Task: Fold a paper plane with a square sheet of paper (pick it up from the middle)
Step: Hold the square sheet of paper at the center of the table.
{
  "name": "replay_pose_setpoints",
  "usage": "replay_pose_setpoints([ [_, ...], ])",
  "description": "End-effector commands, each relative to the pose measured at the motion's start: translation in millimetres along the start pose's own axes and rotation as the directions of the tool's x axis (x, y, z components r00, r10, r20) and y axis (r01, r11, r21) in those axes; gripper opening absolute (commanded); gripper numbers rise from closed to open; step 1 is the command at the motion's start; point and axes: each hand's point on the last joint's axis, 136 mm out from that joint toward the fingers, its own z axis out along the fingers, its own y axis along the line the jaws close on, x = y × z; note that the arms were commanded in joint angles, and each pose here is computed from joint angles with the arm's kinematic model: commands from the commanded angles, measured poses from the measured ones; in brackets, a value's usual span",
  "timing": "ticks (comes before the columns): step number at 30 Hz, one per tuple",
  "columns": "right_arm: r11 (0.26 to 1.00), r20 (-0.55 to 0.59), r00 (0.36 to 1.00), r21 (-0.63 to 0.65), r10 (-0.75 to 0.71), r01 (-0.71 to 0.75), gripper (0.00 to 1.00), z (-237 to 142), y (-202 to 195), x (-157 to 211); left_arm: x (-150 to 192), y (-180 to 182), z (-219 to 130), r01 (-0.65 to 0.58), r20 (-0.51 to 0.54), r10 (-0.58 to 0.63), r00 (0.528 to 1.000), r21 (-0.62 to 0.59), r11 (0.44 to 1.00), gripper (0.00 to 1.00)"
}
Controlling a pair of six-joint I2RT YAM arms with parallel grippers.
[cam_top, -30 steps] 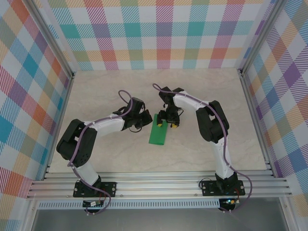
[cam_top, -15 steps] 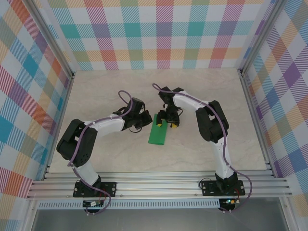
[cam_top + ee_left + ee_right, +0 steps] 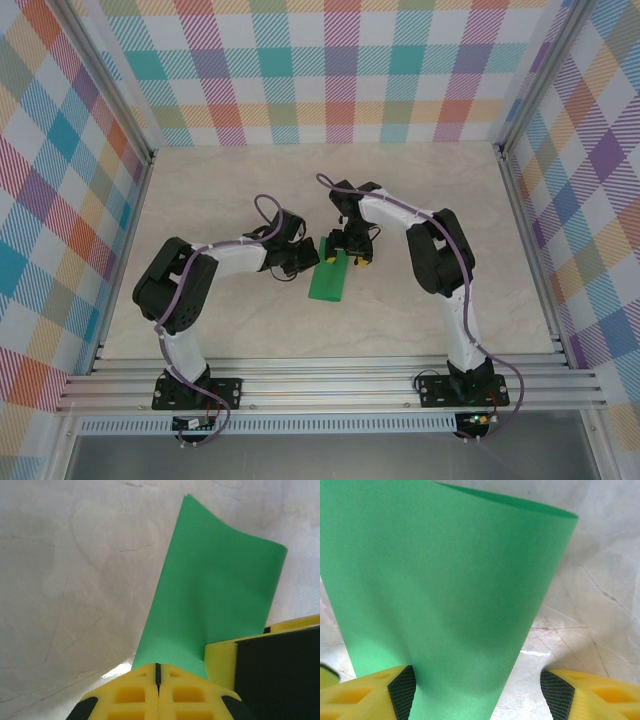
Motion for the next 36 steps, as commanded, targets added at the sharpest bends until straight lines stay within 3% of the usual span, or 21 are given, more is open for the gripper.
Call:
replay_pose_setpoints([
  [1,0.988,-0.106,0.994,0.153,0.030,-0.013,0.73,61,-42,14,0,-15,5,0.000,-0.020,0.001,1.000,0.035,0.999,0.00],
  [10,0.988,-0.109,0.994,0.152,0.030,-0.014,0.73,61,-42,15,3,-18,15,0.008,-0.049,-0.005,0.999,0.066,0.998,0.00],
  [21,0.992,-0.092,0.996,0.125,0.013,-0.001,0.73,53,-35,11,18,18,26,0.031,-0.074,-0.036,0.997,-0.061,0.998,0.00],
  [27,1.000,0.019,1.000,0.008,0.000,0.000,0.74,10,-15,-5,24,28,27,0.024,-0.081,-0.032,0.996,-0.092,0.995,0.00],
  [33,0.980,0.143,0.989,-0.199,0.042,-0.013,0.75,-44,0,-7,25,31,29,0.016,-0.084,-0.025,0.996,-0.101,0.995,0.00],
  [36,0.953,0.173,0.981,-0.302,0.085,-0.029,0.68,-59,2,-3,26,31,30,0.011,-0.089,-0.020,0.996,-0.102,0.995,0.00],
])
